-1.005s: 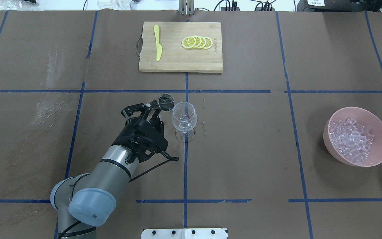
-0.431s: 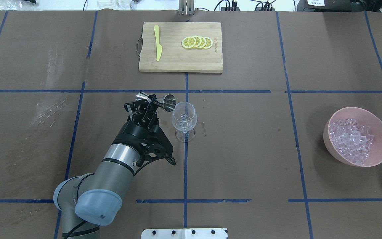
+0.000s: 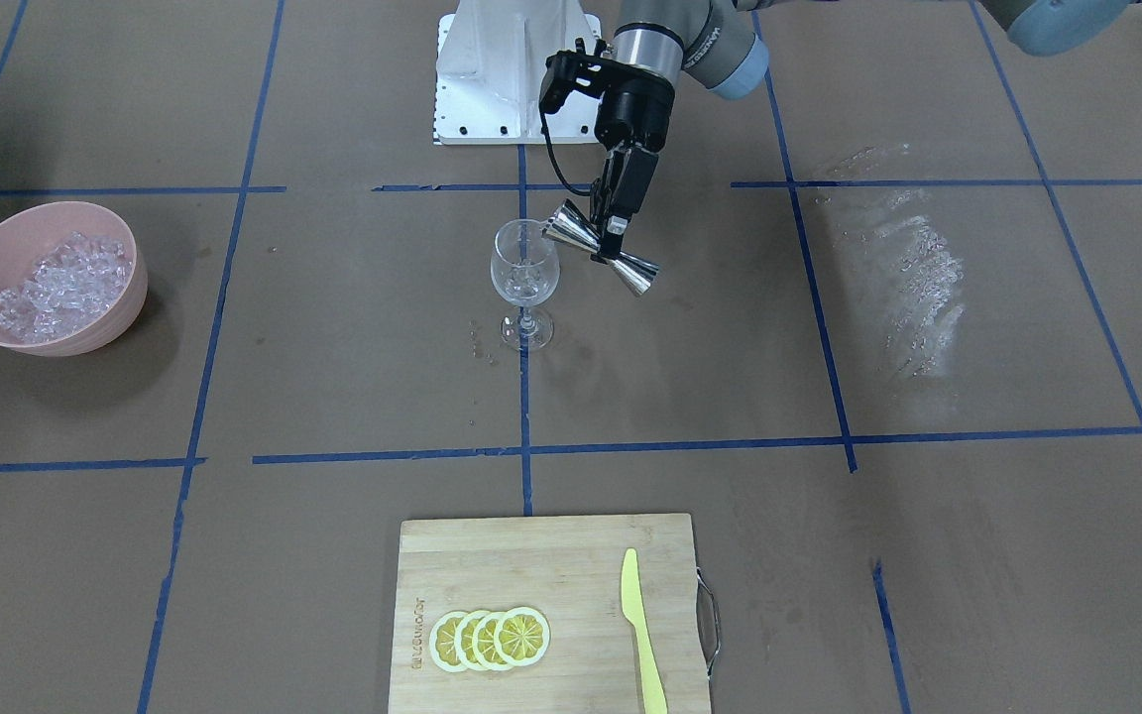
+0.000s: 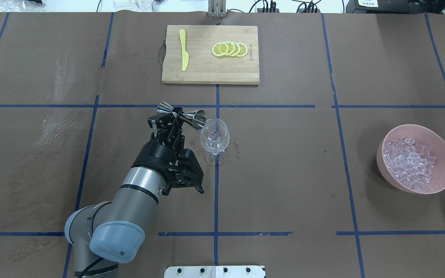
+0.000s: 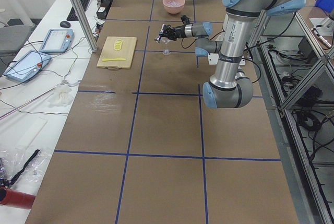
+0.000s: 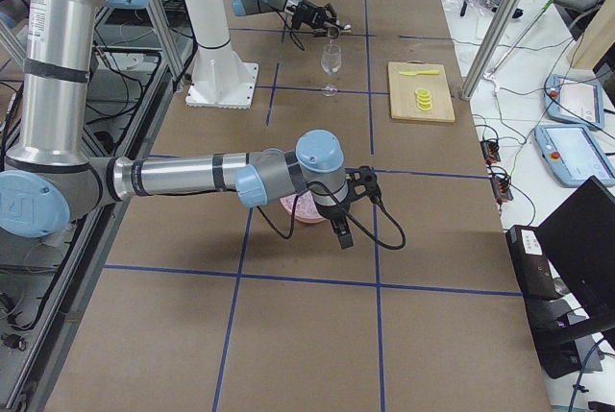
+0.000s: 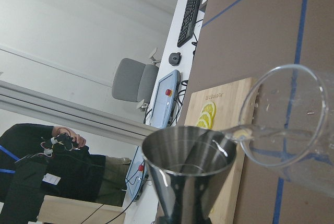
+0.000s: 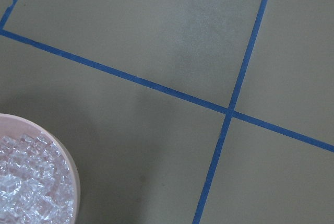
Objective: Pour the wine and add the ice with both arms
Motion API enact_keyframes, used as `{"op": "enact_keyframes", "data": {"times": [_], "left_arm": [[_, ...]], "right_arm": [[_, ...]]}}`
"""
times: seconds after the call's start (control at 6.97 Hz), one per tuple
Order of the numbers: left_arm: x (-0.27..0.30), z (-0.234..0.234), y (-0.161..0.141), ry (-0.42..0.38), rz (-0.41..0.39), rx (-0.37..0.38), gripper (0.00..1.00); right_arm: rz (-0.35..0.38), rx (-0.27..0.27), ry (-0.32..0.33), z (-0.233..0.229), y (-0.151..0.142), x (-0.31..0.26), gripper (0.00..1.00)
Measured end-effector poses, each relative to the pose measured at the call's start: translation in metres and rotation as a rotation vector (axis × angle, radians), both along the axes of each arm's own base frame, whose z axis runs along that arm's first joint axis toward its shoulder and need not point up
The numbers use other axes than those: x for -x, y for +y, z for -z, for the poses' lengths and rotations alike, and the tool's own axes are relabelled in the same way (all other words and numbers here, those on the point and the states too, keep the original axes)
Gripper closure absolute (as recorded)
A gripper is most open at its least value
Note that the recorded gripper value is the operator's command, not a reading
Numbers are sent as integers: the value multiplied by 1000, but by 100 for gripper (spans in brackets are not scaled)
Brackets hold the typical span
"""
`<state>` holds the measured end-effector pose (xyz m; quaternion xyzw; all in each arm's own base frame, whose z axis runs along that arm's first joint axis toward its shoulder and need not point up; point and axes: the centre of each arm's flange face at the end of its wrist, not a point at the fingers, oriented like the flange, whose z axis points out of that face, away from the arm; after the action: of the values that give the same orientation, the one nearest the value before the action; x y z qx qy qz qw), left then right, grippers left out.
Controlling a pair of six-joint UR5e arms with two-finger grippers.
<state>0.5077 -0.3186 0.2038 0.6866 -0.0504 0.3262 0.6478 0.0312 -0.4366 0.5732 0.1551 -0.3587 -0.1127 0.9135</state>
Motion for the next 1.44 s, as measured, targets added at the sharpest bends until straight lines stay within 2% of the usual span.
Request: {"op": "enact_keyframes", "data": {"times": [1.0,1.44], "left_arm": [[2,21,0,-251,30,-125,100],[6,24,-1,-249,39,-139,100]], "right_arm": [[2,7,0,-4,0,0,0],[1,7,0,-4,0,0,0]]}}
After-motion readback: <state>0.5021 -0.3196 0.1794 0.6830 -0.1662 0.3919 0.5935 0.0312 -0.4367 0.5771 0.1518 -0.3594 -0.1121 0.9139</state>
